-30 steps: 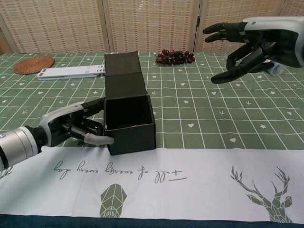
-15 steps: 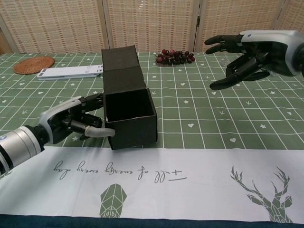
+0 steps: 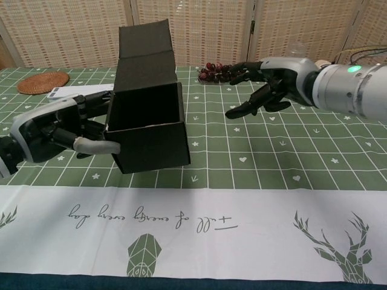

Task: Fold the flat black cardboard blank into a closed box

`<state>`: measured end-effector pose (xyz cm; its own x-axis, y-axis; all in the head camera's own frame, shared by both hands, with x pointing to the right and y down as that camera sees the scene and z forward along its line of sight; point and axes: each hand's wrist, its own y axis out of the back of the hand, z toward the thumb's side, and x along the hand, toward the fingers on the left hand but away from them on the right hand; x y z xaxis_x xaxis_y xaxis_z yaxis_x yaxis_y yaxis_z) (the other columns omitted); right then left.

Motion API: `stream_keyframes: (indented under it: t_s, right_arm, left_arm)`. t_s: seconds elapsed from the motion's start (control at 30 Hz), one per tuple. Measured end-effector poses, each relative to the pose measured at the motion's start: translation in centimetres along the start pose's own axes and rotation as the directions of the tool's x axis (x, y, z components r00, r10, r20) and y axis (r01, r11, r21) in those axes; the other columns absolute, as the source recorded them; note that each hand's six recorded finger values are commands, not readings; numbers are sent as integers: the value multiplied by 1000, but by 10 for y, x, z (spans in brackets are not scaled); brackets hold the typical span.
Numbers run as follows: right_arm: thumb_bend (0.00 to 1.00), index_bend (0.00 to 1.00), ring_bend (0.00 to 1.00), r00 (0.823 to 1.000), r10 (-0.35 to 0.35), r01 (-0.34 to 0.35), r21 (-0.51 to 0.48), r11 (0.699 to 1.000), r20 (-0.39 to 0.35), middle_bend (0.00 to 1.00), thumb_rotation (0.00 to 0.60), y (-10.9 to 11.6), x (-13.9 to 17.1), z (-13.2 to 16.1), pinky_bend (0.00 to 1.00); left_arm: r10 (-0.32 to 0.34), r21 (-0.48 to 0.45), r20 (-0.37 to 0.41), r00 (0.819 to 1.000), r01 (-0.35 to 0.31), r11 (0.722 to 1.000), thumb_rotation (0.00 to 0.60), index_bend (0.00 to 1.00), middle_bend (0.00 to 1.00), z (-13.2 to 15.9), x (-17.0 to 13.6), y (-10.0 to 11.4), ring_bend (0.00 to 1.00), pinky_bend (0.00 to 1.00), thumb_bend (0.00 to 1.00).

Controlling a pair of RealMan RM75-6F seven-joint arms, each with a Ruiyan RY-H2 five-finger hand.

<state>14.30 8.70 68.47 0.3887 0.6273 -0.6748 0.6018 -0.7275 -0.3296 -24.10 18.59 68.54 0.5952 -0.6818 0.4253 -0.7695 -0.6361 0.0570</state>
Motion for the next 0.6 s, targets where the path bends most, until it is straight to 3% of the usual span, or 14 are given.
stream_keyframes:
  t_s: [0.33, 0.6]
  right_arm:
    - [8, 0, 664, 997, -28, 22, -100, 995, -67, 115, 600, -32, -47, 51, 1000]
    - [0, 0, 676, 988, -44, 8, -237, 972, -150, 153, 600, -43, -56, 93, 1000]
  left_arm:
    - [-68, 33, 3, 998, 68, 997, 600, 360, 308, 15, -6, -15, 713, 844, 156]
    - [-101, 52, -26, 995, 102, 993, 600, 357, 308, 9, 3, -24, 713, 844, 156]
